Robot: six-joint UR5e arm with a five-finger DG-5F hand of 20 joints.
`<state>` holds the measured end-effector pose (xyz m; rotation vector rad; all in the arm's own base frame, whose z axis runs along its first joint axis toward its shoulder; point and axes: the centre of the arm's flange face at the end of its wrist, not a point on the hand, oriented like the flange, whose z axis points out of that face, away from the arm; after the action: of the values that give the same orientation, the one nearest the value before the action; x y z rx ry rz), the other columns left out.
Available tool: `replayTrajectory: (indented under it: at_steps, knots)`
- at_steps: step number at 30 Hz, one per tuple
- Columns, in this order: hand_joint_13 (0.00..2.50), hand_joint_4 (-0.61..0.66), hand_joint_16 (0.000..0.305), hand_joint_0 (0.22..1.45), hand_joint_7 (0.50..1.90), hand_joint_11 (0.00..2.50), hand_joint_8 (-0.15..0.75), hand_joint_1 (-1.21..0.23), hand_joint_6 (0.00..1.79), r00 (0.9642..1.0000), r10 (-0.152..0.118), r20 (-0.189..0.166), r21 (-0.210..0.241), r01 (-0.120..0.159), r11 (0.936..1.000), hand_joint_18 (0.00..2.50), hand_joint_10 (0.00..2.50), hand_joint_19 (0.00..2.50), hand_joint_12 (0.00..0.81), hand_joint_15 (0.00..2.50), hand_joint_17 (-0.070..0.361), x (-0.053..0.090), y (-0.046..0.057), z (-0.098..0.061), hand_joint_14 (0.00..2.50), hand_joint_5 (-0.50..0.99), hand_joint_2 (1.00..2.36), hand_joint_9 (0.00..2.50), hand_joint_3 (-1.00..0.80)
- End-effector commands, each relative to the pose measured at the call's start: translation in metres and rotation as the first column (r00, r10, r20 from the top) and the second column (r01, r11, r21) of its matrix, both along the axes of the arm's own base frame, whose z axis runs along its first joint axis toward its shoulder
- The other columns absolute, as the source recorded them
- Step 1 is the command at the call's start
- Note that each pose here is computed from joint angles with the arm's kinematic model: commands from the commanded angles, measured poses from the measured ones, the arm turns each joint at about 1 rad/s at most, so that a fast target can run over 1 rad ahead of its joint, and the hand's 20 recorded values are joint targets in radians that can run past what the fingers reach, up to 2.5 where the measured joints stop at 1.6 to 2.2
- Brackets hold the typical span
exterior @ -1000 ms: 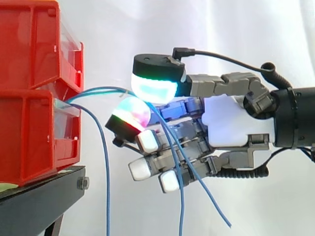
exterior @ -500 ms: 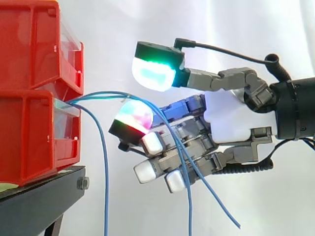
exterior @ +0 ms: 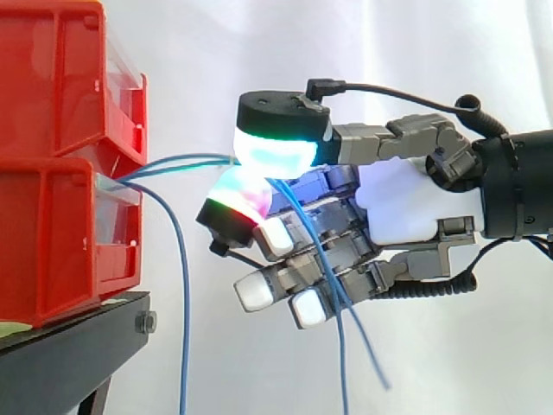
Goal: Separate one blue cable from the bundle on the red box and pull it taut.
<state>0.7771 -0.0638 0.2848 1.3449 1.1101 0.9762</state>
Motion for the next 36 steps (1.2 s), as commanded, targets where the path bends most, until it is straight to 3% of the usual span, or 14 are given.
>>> replayTrajectory:
  at_steps: [1,4,6,7,11,16,20,21,26,33,36]
  knots:
    - [0.91,0.01,0.049,0.62,1.14,0.66,0.375,-0.92,0.88,1.0000,0.000,0.002,0.000,0.000,1.0000,0.97,0.02,0.47,0.426,0.42,0.110,0.0003,0.0000,0.0007,0.01,-0.16,1.02,1.01,-0.12]
    - [0.85,0.09,0.049,0.65,1.08,0.67,0.360,-0.96,0.88,1.0000,0.000,0.002,0.000,0.000,1.0000,0.94,0.01,0.45,0.411,0.41,0.111,0.0003,0.0000,0.0007,0.01,-0.19,1.02,0.92,-0.15]
    - [0.85,0.14,0.049,0.60,1.04,0.66,0.357,-0.95,0.88,1.0000,0.000,0.002,0.000,0.000,1.0000,0.94,0.02,0.46,0.412,0.42,0.111,0.0003,0.0000,0.0007,0.01,-0.19,1.01,0.91,-0.40]
    - [0.85,0.14,0.050,0.59,1.03,0.66,0.357,-0.94,0.88,1.0000,0.000,0.002,0.000,0.000,1.0000,0.94,0.02,0.45,0.412,0.41,0.111,0.0003,0.0000,0.0007,0.01,-0.19,1.01,0.92,-0.42]
    - [0.90,0.17,0.056,0.49,1.05,0.67,0.401,-0.70,0.85,1.0000,0.000,0.000,0.000,0.000,1.0000,0.99,0.02,0.46,0.450,0.42,0.125,0.0001,0.0000,0.0006,0.01,-0.16,1.00,1.01,-0.50]
    - [0.93,0.17,0.053,0.52,1.10,0.67,0.401,-0.48,0.83,1.0000,0.000,0.005,0.001,0.000,1.0000,0.99,0.02,0.48,0.435,0.42,0.120,0.0007,0.0001,0.0016,0.01,-0.13,1.00,1.08,-0.50]
    - [0.93,0.14,0.051,0.57,1.14,0.67,0.398,-0.60,0.83,1.0000,0.000,0.003,0.000,0.000,1.0000,0.98,0.02,0.49,0.427,0.43,0.114,0.0006,0.0001,0.0015,0.01,-0.12,1.02,1.09,-0.26]
    - [0.96,0.16,0.057,0.56,1.11,0.66,0.423,-0.65,0.84,1.0000,0.000,0.003,0.000,0.000,1.0000,1.04,0.02,0.45,0.460,0.41,0.129,0.0007,0.0001,0.0020,0.01,-0.12,1.02,1.11,-0.20]
    - [0.94,0.11,0.055,0.59,1.12,0.68,0.404,-0.82,0.87,1.0000,0.000,0.008,0.001,0.000,1.0000,1.03,0.02,0.46,0.454,0.43,0.125,0.0015,0.0002,0.0042,0.01,-0.15,1.02,1.03,-0.08]
    - [0.89,0.02,0.050,0.62,1.09,0.69,0.362,-0.88,0.88,1.0000,0.001,0.009,0.001,-0.001,1.0000,0.97,0.02,0.47,0.421,0.43,0.112,0.0018,0.0004,0.0049,0.01,-0.18,1.02,0.93,-0.10]
    - [0.88,0.05,0.049,0.65,1.04,0.69,0.355,-0.91,0.88,1.0000,0.000,0.009,0.001,0.000,1.0000,0.96,0.02,0.46,0.417,0.42,0.111,0.0018,0.0002,0.0049,0.01,-0.19,1.02,0.91,-0.16]
